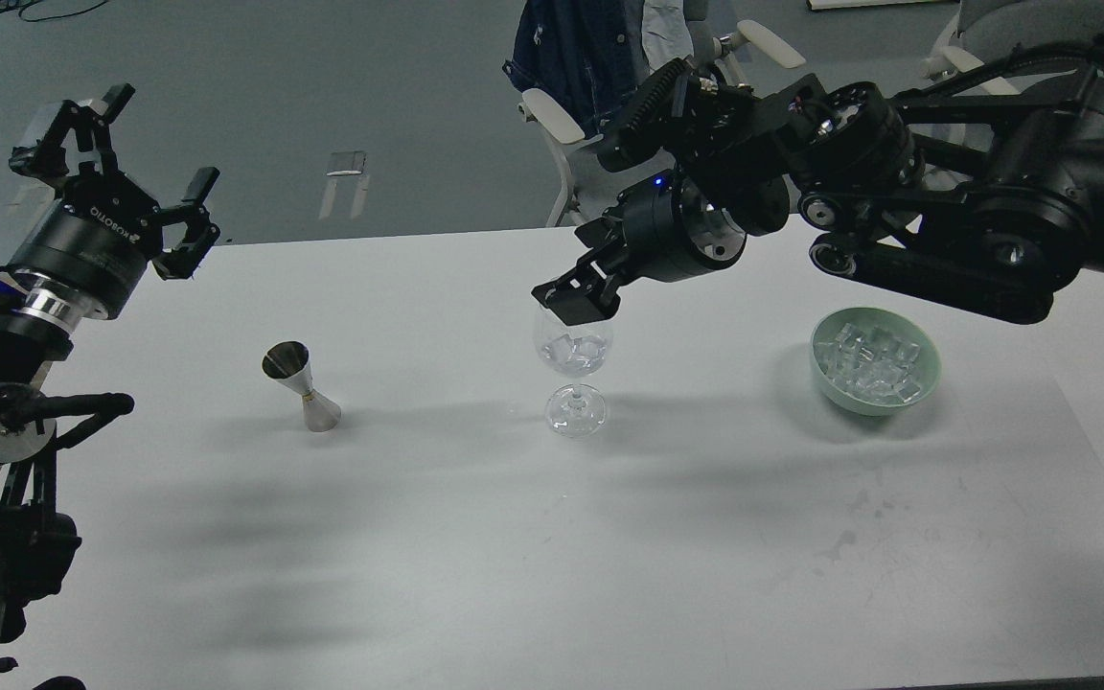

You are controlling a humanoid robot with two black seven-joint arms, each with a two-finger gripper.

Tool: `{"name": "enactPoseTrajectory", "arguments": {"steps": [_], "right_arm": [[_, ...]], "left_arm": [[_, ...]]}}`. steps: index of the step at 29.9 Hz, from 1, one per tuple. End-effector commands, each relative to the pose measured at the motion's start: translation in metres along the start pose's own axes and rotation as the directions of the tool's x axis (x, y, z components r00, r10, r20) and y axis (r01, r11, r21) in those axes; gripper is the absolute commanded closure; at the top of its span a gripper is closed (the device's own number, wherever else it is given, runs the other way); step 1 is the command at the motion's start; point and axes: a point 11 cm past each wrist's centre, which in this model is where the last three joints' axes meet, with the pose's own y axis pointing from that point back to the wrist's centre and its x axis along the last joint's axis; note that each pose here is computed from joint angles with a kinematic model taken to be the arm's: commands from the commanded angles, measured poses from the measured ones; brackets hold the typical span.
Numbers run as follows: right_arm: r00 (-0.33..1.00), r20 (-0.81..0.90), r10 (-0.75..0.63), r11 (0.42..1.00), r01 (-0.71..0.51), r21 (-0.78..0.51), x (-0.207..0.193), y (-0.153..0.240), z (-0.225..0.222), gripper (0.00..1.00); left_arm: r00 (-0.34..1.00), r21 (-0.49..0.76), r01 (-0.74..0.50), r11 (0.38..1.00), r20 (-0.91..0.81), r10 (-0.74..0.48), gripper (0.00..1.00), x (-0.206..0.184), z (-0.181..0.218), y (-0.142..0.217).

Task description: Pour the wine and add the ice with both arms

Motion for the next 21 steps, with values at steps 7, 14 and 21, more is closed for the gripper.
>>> {"name": "enactPoseTrajectory", "arguments": {"steps": [7, 14, 21], "right_arm": [[0.863, 0.200, 0.464, 0.874, -0.409, -0.263, 0.104, 0.111, 0.107, 0.00], [0.495, 0.501, 0.710, 0.699, -0.585, -0.412, 0.100, 0.179, 0.182, 0.00], [-0.016, 0.697, 0.717, 0.503, -0.681, -0.532, 0.054, 0.171, 0.212, 0.00]], "left_arm": [[0.999, -0.001, -0.011, 1.000, 0.031, 0.011, 0.02, 0.008, 0.013, 0.000], [0.997, -0.005, -0.029, 1.000, 0.073, 0.029, 0.02, 0.016, 0.029, -0.008], [0.997, 0.040, -0.012, 0.999, 0.072, 0.010, 0.02, 0.004, 0.028, -0.054]]}}
